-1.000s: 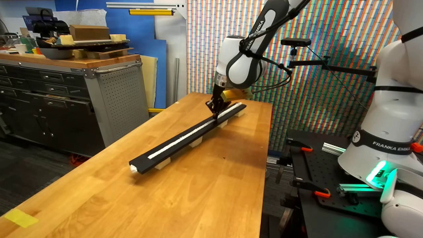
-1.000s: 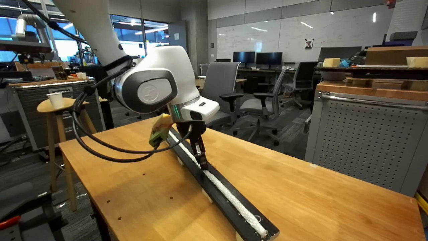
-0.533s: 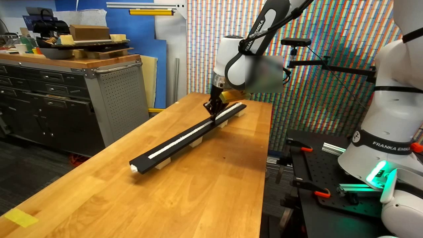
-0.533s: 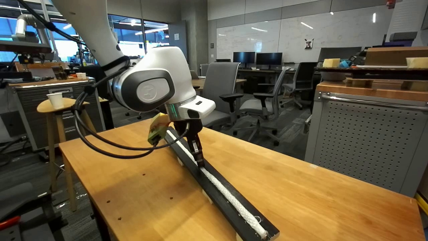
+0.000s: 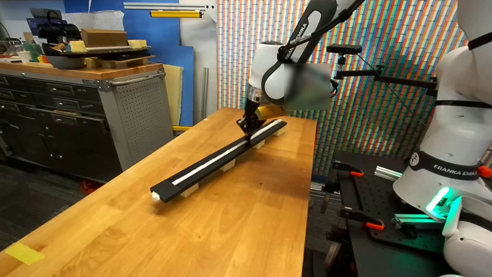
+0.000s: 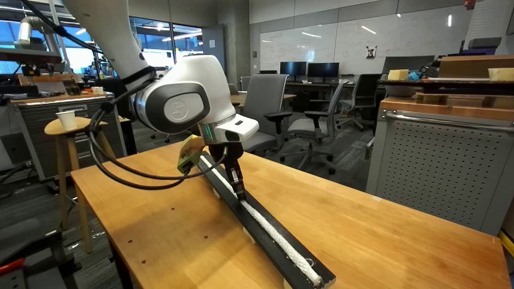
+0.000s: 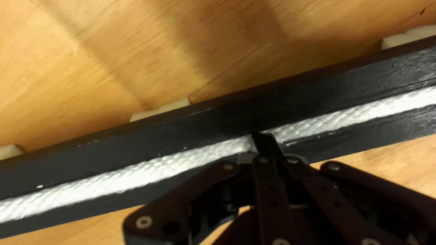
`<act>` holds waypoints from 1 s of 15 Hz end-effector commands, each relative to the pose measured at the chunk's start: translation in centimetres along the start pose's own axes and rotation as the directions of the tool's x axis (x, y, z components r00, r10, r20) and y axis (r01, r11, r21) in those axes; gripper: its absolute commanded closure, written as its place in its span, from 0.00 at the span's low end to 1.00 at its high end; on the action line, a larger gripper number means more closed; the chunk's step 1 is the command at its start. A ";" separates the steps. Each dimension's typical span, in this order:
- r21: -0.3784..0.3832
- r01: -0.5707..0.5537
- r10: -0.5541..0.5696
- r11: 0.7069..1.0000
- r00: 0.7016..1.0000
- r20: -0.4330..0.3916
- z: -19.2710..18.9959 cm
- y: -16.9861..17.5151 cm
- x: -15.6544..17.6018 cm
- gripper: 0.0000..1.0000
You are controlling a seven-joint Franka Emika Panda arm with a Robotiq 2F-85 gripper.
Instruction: Pick up the rope and put it in between the black object.
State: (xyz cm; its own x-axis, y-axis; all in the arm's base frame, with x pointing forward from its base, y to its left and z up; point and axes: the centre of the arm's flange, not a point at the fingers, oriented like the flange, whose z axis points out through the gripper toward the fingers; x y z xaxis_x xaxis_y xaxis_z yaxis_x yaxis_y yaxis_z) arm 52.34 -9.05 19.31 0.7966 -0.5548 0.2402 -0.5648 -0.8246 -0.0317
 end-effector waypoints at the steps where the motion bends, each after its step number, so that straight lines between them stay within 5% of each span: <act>1: 0.000 0.000 0.000 1.000 1.000 0.000 0.0 0.0 0.0 0.99; 15: 0.019 -0.009 0.009 1.000 1.000 -0.014 -0.9 1.2 0.7 1.00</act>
State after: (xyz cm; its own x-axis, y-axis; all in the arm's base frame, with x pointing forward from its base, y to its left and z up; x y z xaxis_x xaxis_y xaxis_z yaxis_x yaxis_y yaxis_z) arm 52.27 -9.50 19.34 0.7915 -0.5591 0.2467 -0.5697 -0.8212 -0.0334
